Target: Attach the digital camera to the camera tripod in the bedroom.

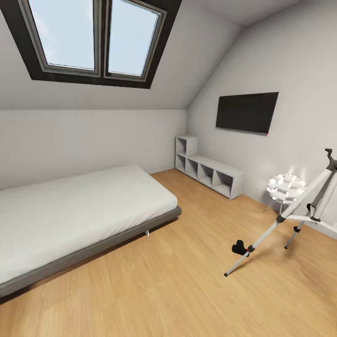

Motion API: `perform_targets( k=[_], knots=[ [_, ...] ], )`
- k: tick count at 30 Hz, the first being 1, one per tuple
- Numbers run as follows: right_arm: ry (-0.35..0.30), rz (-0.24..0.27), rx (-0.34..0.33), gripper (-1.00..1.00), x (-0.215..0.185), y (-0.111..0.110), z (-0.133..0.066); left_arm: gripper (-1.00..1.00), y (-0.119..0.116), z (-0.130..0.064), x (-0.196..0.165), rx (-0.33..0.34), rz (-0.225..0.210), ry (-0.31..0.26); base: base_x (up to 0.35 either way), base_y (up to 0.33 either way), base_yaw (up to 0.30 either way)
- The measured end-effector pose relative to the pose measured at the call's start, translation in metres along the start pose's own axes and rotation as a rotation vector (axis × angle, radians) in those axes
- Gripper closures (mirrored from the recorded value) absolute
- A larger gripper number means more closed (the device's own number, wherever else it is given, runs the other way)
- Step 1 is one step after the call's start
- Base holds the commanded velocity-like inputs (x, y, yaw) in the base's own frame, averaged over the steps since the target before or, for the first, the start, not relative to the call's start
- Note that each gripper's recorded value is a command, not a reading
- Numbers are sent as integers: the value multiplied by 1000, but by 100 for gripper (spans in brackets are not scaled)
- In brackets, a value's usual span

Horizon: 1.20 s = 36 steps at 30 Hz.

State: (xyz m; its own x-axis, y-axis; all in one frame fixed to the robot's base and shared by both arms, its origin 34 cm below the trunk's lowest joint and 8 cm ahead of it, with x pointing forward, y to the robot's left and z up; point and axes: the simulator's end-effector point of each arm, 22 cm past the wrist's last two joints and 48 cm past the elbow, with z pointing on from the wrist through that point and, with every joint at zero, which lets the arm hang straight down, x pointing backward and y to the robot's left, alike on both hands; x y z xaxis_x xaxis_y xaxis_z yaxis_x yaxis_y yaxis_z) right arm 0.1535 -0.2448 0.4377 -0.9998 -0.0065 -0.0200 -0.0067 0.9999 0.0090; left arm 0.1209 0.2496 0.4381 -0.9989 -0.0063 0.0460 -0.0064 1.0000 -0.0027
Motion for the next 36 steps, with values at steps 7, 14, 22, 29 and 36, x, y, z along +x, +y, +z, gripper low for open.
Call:
perform_targets(
  k=[7,14,22,29,36],
  knots=[
    [-2,0,1,-100,-1,-1,0,-100,0,0,-1,0,-1,-1,253,215,0],
    [-4,0,1,-100,-1,-1,0,-100,0,0,-1,0,-1,-3,269,222,0],
    [-6,1,2,-100,-2,-1,0,-100,0,0,-2,-1,-2,-5,274,195,0],
    [-56,1,2,-100,-15,-1,0,-100,0,-1,-33,1,-1,-69,63,34,0],
    [-353,0,7,-100,-83,-4,-14,-100,2,-19,-135,-2,0,-285,2,1,0]
  ],
)
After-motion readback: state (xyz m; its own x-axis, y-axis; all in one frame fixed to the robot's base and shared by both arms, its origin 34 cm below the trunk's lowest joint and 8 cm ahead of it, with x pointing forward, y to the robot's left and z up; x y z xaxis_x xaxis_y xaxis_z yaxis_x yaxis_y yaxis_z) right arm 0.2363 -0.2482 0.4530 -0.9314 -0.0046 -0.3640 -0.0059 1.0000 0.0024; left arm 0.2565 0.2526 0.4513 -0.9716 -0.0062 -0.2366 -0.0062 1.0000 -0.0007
